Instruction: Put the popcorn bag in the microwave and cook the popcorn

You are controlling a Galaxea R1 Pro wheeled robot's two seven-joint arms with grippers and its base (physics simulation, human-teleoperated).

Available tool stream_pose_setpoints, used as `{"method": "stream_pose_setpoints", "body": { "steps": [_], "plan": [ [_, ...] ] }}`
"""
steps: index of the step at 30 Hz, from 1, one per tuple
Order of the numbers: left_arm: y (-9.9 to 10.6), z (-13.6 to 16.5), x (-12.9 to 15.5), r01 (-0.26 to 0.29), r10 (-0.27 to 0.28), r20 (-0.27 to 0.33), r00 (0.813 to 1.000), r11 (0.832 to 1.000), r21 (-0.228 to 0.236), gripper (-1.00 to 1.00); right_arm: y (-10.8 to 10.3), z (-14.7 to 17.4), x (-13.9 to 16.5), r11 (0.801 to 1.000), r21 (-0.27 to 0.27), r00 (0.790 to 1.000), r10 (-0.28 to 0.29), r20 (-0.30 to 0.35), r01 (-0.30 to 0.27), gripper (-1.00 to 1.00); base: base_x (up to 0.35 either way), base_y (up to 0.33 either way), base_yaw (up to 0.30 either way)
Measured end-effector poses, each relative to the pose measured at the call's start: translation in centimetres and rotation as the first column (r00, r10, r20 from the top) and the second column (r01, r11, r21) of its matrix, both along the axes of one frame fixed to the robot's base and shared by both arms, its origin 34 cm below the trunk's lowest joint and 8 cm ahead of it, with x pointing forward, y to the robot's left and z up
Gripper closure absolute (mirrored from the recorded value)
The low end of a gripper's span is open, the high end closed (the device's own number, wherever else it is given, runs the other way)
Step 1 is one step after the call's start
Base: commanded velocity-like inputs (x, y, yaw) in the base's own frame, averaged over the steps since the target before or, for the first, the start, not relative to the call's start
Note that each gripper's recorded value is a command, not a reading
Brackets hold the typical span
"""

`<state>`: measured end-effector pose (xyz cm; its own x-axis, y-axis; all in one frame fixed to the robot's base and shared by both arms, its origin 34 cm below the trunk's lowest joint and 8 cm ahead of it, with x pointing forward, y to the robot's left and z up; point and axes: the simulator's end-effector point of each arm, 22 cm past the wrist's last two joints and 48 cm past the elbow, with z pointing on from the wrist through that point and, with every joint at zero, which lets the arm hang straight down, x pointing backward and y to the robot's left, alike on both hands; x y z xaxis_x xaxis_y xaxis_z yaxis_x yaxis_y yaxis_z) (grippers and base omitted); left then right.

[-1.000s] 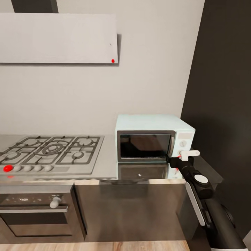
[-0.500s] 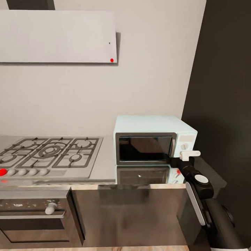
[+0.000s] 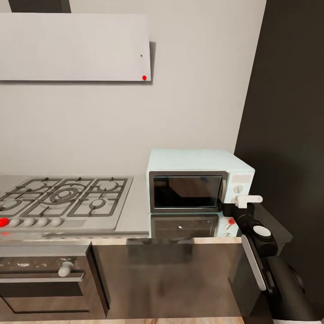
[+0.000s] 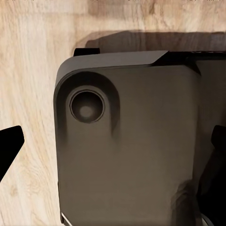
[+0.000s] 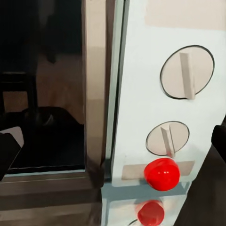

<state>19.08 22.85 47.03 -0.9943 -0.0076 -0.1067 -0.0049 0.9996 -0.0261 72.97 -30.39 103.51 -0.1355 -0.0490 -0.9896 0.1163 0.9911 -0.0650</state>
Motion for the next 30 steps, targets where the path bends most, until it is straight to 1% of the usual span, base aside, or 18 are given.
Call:
{"method": "stream_pose_setpoints", "body": {
  "steps": [6, 18, 30],
  "plan": [
    [0.0, 0.0, 0.0, 0.000, 0.000, 0.000, 1.000, 1.000, 0.000, -1.00, 0.2, 0.0, 0.0, 1.000, -0.001, 1.000, 0.004, 0.000, -0.004, -1.00, 0.056, 0.000, 0.000],
    [0.0, 0.0, 0.0, 0.000, 0.000, 0.000, 1.000, 1.000, 0.000, -1.00, 0.5, -0.1, 0.0, 1.000, -0.004, 1.000, 0.011, -0.002, -0.011, -1.00, 0.002, 0.000, 0.000],
    [0.0, 0.0, -0.1, 0.001, -0.001, -0.001, 1.000, 1.000, 0.000, -1.00, 1.1, -0.1, 0.1, 1.000, 0.009, 1.000, 0.016, -0.002, -0.016, -1.00, 0.049, 0.000, 0.000]
  ]
}}
